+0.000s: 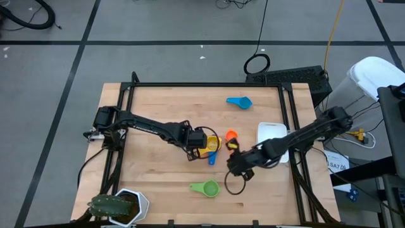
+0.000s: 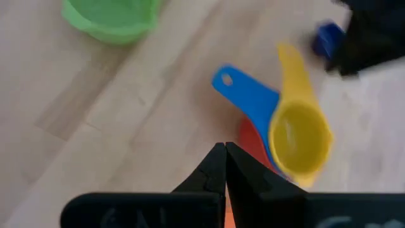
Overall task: Nest measuring cups in basket
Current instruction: Stack the yellow measuring cup on top of the blue measuring cup
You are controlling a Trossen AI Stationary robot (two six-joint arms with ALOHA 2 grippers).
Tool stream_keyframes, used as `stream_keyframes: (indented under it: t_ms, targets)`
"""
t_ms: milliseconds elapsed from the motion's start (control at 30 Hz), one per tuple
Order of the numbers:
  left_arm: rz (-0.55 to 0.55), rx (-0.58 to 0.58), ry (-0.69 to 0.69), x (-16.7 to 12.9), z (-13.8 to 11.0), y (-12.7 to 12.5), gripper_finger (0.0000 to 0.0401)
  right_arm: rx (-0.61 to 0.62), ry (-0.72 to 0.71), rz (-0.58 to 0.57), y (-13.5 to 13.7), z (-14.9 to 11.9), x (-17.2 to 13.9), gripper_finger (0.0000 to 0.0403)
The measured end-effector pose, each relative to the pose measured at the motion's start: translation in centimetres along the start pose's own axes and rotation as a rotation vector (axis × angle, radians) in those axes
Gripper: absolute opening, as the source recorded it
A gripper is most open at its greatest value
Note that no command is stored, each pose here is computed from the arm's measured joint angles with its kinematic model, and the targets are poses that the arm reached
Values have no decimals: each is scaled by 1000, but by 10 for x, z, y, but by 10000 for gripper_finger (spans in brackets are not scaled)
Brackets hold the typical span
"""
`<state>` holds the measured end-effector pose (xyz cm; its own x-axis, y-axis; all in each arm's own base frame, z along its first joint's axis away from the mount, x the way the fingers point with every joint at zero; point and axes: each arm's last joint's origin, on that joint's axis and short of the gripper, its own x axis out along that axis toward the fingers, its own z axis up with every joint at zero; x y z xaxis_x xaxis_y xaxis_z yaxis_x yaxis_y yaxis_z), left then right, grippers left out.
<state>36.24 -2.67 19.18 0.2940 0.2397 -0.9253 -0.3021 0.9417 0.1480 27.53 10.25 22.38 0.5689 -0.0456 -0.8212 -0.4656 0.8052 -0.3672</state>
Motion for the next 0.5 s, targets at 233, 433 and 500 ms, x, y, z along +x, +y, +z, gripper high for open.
stream_keyframes:
  t_ms: [233, 433, 500]
  targets:
    - [-9, 52, 2, 0, 0, 0, 93, -82, 104, 104, -10, 20, 26, 0]
    - [-9, 75, 4, 1, -1, 0, 93, -145, 122, 143, -6, 23, 52, 0]
    - [-5, 77, 14, 5, -4, 1, 93, -153, 140, 152, -3, 22, 58, 0]
